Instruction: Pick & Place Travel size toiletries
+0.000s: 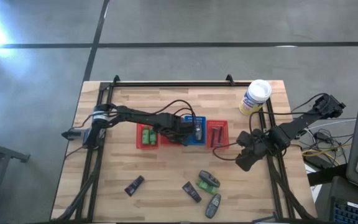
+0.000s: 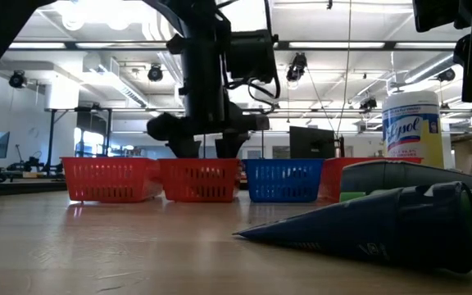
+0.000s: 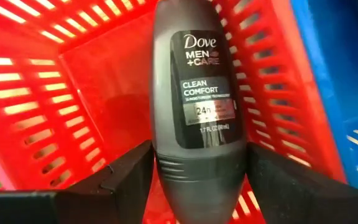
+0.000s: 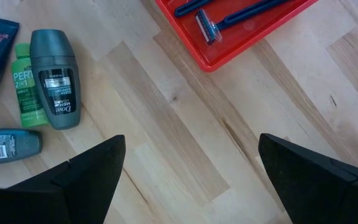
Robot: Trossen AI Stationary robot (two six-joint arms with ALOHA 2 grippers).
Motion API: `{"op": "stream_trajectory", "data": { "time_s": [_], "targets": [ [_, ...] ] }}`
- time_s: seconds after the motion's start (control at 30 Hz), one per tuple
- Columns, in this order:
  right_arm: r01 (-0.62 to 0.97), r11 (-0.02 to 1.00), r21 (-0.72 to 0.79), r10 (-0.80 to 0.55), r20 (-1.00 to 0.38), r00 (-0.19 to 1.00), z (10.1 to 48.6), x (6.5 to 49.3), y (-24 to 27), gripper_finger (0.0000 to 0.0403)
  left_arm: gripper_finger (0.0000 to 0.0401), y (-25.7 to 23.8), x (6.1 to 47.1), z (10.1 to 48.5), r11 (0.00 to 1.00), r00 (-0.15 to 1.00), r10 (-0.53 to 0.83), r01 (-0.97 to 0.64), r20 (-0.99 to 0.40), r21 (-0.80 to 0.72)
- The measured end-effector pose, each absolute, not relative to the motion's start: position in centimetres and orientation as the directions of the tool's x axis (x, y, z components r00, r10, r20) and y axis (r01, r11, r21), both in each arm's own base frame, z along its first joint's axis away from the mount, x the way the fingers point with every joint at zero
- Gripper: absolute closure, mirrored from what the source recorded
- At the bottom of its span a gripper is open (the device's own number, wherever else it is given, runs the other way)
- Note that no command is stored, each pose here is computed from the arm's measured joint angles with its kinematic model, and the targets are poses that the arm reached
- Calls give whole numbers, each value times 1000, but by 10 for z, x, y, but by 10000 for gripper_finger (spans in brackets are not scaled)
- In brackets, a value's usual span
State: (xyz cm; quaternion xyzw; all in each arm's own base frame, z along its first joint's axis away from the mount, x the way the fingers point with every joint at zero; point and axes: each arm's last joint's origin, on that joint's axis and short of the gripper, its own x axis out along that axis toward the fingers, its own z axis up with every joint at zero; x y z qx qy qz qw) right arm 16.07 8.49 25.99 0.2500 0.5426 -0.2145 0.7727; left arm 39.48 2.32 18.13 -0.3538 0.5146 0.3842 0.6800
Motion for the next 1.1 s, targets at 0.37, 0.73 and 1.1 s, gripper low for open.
{"op": "stream_trajectory", "data": {
  "time_s": [0.37,0.73,1.1],
  "targets": [
    [605,781,154,-60,-946,319,260,161,85,37,161,25,389,164,449,179,161,-889,-971,-89],
    [607,782,144,-83,-940,330,260,161,84,37,196,28,397,199,488,217,263,-871,-940,-65],
    [604,785,140,-84,-941,328,260,161,84,37,196,23,403,231,436,329,239,-877,-913,-202]
  ]
}}
